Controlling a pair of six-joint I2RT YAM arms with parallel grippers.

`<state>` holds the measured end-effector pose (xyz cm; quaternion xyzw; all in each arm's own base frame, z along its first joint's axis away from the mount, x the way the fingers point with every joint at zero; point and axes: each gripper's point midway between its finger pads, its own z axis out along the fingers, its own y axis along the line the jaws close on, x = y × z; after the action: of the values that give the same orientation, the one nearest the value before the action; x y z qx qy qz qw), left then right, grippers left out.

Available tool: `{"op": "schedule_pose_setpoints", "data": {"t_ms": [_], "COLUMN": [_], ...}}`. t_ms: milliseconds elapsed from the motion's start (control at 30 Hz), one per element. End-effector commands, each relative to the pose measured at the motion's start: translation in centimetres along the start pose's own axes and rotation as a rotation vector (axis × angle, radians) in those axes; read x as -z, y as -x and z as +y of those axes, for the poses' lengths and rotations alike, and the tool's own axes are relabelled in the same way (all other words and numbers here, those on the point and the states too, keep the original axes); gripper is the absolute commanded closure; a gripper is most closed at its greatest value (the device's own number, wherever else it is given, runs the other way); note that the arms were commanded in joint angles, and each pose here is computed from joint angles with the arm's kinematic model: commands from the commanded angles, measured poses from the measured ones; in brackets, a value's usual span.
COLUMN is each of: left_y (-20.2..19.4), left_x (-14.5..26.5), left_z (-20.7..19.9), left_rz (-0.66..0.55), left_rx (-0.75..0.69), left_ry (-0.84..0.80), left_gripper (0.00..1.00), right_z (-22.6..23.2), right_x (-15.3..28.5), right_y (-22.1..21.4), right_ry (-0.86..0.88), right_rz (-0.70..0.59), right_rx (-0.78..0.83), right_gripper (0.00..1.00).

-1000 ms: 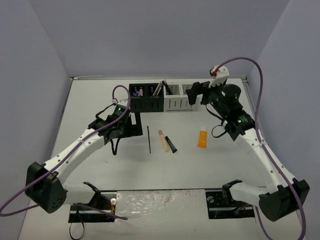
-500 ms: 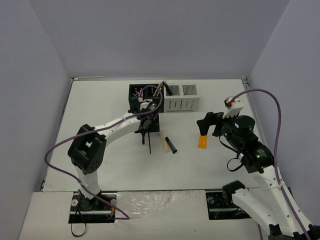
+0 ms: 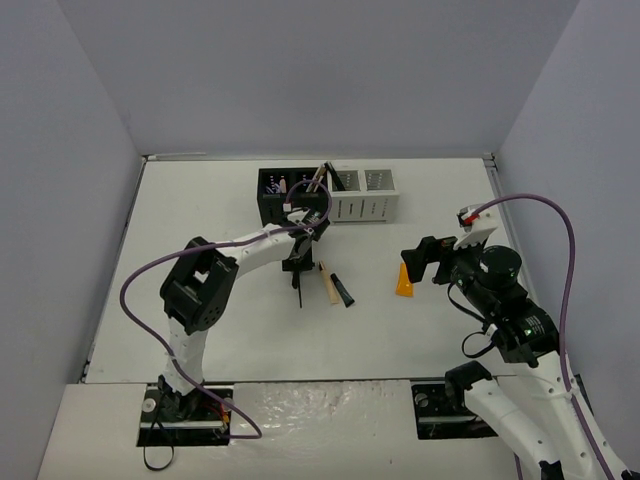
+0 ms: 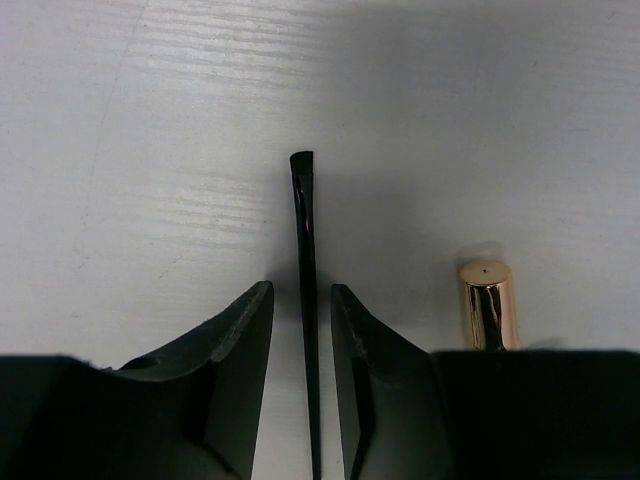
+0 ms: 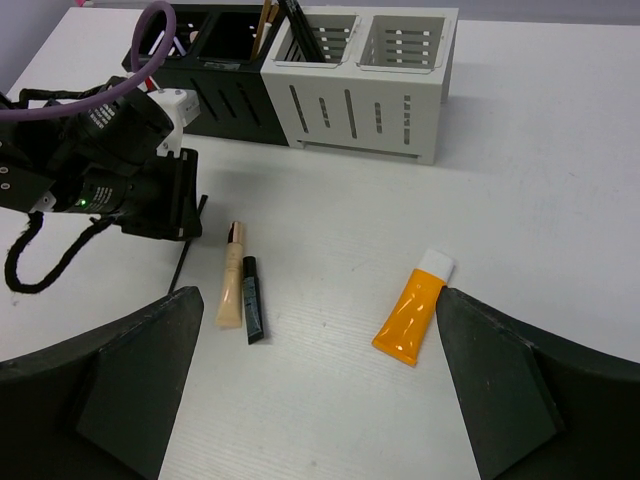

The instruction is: Organize the makeup

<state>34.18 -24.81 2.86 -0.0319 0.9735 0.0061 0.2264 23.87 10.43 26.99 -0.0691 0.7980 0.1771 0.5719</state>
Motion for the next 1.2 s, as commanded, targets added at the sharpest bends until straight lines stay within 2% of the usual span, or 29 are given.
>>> {"op": "schedule_pose_setpoints", "data": {"t_ms": [0,100,133,300,467,700,867,1033,1100,1167], "left_y": [1.4,0.1,-0.2,-1.1,1.6,14.0,21.9,27.2,29.0,30.3], "left_x": [0.4,-0.4,-0.4,0.0,4.2,18.7,27.7,30.6,31.6,30.2], "left_z": [-0.6,-0.2,-0.1,0.8,-0.1,-3.1,-5.4,-8.8,-9.6,-10.3], "left_rz": [-0.037,-0.010,-0.006,0.002,-0.139,-0.689,-1.047,-1.301,-1.359,-1.390], "left_rx": [0.044,0.051,0.052,0.072,0.105,0.173,0.140,0.090,0.094,0.094], "left_ry": [-0.022,-0.016,-0.021,-0.051,-0.185,-0.532,-0.676,-0.766,-0.790,-0.801], "left_gripper": [0.80,0.97,0.98,1.00,1.00,1.00,1.00,1.00,1.00,1.00], "right_z": [-0.3,-0.4,-0.3,-0.1,0.0,0.4,0.9,1.5,1.7,1.9], "right_x": [-0.2,-0.1,0.0,0.0,0.0,0.2,0.5,0.8,0.8,0.8], "right_y": [1.1,1.2,1.3,1.2,1.3,1.8,2.1,3.0,3.3,3.3], "right_ry": [-0.017,-0.020,-0.018,-0.009,-0.001,0.011,0.036,0.064,0.075,0.086], "right_rz": [-0.047,-0.050,-0.052,-0.051,-0.051,-0.061,-0.071,-0.099,-0.104,-0.101], "right_rx": [0.014,0.013,0.013,0.009,0.004,-0.024,-0.038,-0.037,-0.036,-0.034], "right_gripper": [0.00,0.00,0.00,0.00,0.00,0.00,0.00,0.00,0.00,0.00]}}
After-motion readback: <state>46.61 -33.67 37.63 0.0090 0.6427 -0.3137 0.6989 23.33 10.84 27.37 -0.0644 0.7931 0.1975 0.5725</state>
